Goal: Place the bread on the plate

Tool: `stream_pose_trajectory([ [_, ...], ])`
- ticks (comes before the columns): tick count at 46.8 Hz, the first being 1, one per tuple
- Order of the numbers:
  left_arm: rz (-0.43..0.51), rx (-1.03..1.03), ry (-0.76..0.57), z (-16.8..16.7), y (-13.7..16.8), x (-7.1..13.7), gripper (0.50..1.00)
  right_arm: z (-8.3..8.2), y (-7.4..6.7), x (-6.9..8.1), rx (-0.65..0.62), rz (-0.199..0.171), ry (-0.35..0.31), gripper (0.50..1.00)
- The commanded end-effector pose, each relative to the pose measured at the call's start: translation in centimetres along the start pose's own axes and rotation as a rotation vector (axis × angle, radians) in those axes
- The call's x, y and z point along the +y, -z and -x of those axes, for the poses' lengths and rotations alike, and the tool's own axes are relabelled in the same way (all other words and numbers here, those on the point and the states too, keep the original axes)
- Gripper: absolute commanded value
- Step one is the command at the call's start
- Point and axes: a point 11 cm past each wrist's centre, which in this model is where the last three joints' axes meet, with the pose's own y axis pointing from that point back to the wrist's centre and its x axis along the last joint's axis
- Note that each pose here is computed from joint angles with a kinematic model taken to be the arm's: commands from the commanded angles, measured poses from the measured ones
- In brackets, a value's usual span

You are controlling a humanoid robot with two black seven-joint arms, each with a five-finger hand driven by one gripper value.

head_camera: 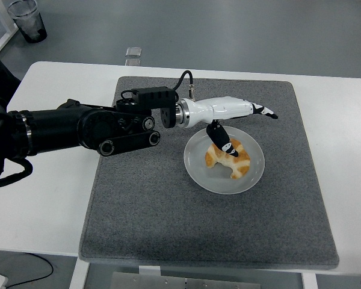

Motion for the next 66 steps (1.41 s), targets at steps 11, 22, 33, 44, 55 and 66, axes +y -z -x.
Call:
stream_pose_trajectory([
  [11, -0.050, 0.425, -0.324, -6.4, 2.0, 0.6, 0.994, 0.0, 0.1, 0.0, 0.000, -0.001, 0.000, 0.952],
  [22, -0.120, 0.809, -0.586, -9.5, 6.5, 3.1, 0.994, 0.0, 0.1, 0.0, 0.000, -0.001, 0.000, 0.952],
  [33, -0.133, 1.160, -0.802, -9.4, 10.6, 6.0, 0.994, 0.0, 0.1, 0.0, 0.000, -0.001, 0.000, 0.952],
  [44, -0.096, 1.449, -0.822, -5.1, 13.4, 7.8, 0.994, 0.0, 0.0, 0.0, 0.001, 0.000, 0.000, 0.952],
  [55, -0.089, 1.622, -0.884, -3.6, 15.2, 9.7, 0.994, 0.0, 0.0, 0.0, -0.002, 0.000, 0.000, 0.952],
  [66, -0.055, 1.649, -0.893, -3.3, 16.0, 11.0, 0.994, 0.0, 0.0, 0.0, 0.004, 0.000, 0.002, 0.952],
])
